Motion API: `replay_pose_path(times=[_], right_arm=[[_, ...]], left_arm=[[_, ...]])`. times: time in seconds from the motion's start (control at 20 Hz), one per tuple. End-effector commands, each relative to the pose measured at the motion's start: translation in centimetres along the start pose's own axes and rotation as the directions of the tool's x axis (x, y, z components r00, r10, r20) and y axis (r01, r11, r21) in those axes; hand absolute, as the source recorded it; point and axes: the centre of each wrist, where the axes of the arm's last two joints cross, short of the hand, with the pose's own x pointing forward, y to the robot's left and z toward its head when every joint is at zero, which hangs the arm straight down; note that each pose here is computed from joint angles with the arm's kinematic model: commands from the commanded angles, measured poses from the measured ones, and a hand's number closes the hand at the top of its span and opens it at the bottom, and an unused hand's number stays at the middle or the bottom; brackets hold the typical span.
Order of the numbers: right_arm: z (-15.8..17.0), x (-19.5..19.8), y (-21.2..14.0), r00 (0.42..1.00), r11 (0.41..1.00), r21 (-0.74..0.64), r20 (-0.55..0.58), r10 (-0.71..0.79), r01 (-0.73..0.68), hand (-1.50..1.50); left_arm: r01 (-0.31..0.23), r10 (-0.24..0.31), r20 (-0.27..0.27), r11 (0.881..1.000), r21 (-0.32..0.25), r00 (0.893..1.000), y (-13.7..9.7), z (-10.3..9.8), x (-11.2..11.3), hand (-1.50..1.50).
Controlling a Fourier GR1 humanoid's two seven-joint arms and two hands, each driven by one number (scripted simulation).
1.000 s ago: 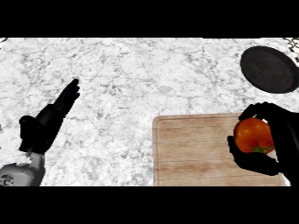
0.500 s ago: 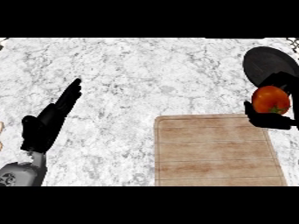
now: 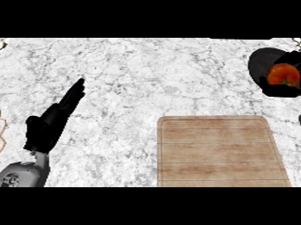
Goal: Pick the tomato from the cutting board and place it in the pan
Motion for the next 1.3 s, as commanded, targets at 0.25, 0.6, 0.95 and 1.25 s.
replay_pose_path(times=[0.25,0.6,0.95,1.25], right_arm=[[-3.4,-4.3,0.2,1.000,1.000,-0.016,-0.001,0.001,-0.001,1.50],[-2.5,-7.6,-1.1,1.000,0.999,-0.042,-0.011,0.021,-0.022,1.50],[-2.6,-7.6,-0.5,0.950,0.983,0.177,-0.292,0.109,-0.058,-1.50],[-3.3,-7.3,-1.1,0.965,0.985,0.133,-0.252,-0.078,0.114,-1.50]], left_arm=[[-0.016,0.016,-0.003,1.000,-0.012,1.000,0.0,-1.5,0.6,0.00],[0.010,-0.010,0.016,1.000,-0.030,1.000,-0.9,-0.2,0.4,0.00],[0.005,-0.002,0.066,0.999,-0.053,0.998,-1.1,-1.5,1.6,0.00],[0.002,0.002,0.068,0.999,-0.054,0.998,-1.7,-2.0,1.9,0.00]])
